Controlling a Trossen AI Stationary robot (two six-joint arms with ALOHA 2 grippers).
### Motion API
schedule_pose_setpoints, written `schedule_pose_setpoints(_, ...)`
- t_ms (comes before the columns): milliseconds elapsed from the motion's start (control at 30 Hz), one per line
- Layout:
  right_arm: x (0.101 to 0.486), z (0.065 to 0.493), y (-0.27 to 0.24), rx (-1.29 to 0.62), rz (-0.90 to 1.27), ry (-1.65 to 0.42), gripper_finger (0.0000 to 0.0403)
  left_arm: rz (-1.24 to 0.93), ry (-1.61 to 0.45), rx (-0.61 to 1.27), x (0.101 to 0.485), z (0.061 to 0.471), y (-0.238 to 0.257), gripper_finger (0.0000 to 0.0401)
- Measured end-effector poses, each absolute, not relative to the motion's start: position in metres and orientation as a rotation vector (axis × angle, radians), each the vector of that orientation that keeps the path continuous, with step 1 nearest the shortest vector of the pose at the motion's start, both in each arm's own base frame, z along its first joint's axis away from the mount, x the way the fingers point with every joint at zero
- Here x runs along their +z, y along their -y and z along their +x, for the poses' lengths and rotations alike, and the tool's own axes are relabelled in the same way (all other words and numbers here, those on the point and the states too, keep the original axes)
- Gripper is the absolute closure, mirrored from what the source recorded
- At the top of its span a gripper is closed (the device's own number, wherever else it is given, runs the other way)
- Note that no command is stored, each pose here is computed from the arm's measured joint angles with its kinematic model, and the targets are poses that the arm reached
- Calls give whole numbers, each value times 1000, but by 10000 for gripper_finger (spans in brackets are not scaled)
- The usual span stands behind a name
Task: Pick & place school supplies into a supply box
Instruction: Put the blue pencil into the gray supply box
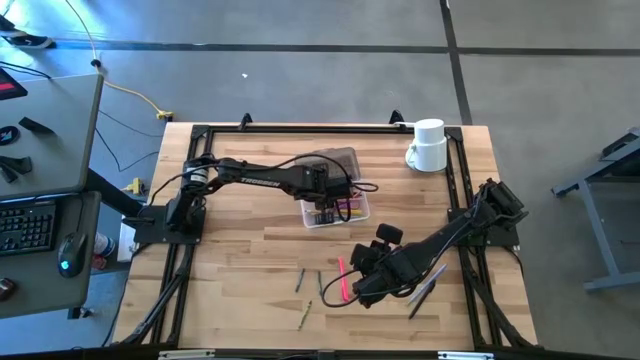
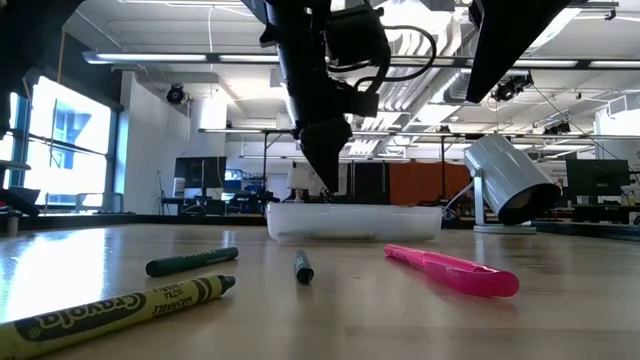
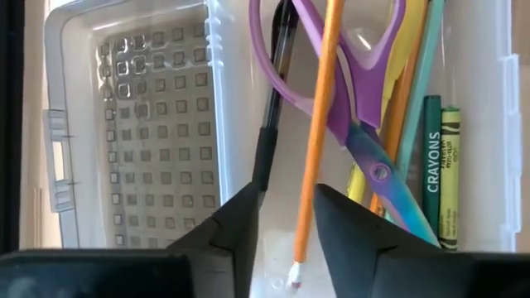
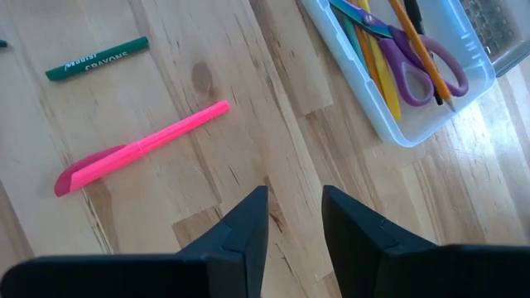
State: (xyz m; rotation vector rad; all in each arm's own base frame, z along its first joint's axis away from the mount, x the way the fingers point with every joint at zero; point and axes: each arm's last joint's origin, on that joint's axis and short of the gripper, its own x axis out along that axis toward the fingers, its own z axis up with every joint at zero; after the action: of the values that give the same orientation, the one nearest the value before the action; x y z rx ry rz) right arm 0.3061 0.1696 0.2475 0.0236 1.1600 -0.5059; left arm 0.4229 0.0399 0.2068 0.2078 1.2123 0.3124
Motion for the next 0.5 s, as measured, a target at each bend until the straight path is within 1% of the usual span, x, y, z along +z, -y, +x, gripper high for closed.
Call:
schedule_pose_setpoints(100, 247, 306, -170, -506, 24, -1160, 304, 216, -1214, 313, 207, 423, -40, 229)
schedule_pose_setpoints(200, 247, 306, -170, -506, 24, -1160, 304, 244, -1258, 292, 207, 420, -40, 223)
schedule_pose_setpoints(367, 248, 306, -170, -506, 24, -1160, 304, 235, -1375, 300, 211, 409, -39, 232)
schedule_pose_setpoints(500, 248, 307, -169, -513, 13, -1144, 304, 234, -1501, 390, 214, 396, -40, 243)
